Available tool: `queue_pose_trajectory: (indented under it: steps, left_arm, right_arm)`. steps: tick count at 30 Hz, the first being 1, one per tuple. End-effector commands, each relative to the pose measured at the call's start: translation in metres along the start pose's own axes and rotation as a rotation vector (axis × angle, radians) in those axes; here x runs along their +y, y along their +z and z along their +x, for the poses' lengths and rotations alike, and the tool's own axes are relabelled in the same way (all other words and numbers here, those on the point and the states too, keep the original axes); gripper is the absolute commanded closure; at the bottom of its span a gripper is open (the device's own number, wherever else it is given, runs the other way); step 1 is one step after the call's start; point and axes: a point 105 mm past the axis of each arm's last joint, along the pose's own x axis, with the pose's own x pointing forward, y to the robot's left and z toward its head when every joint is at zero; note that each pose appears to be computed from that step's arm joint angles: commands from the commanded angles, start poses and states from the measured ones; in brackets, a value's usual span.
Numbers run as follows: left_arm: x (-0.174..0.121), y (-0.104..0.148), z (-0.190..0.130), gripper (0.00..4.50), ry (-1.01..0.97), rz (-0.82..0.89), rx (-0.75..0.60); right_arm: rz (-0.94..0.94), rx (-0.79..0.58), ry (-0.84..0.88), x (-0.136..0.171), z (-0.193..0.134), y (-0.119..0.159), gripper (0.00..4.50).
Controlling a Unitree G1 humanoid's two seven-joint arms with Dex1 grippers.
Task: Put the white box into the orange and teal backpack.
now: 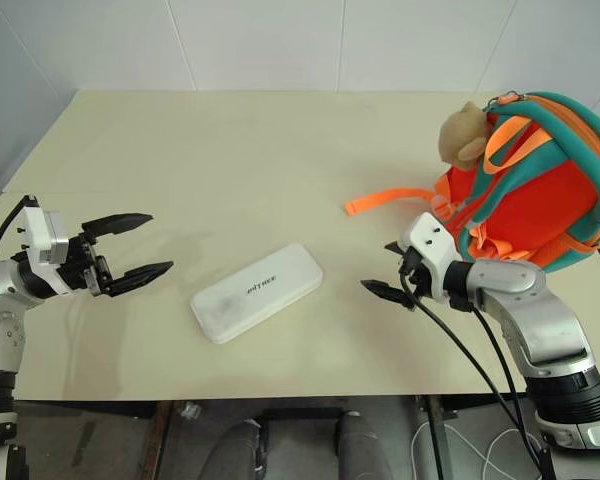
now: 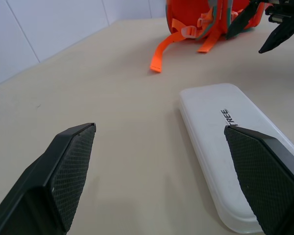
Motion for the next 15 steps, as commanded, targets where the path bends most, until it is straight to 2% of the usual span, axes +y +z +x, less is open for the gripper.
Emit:
queue_pose_trajectory:
  steps: [1, 11, 13, 15]
  left_arm:
    - [0.006, 0.009, 0.001, 0.01, 0.020, 0.043, -0.016]
    - [0.010, 0.000, -0.002, 0.01, 0.104, 0.028, 0.039]
    - [0.001, 0.003, -0.001, 0.00, 0.060, 0.026, 0.024]
    - [0.005, 0.001, -0.007, 0.40, 0.105, 0.015, 0.038]
  right_arm:
    - [-0.030, -0.051, -0.040, -0.008, -0.005, 0.016, 0.00]
    - [-0.025, -0.052, -0.052, -0.003, 0.010, 0.014, 0.00]
    - [-0.031, -0.045, -0.049, -0.001, 0.011, 0.013, 0.37]
    - [-0.023, -0.071, -0.050, -0.003, 0.014, 0.018, 0.88]
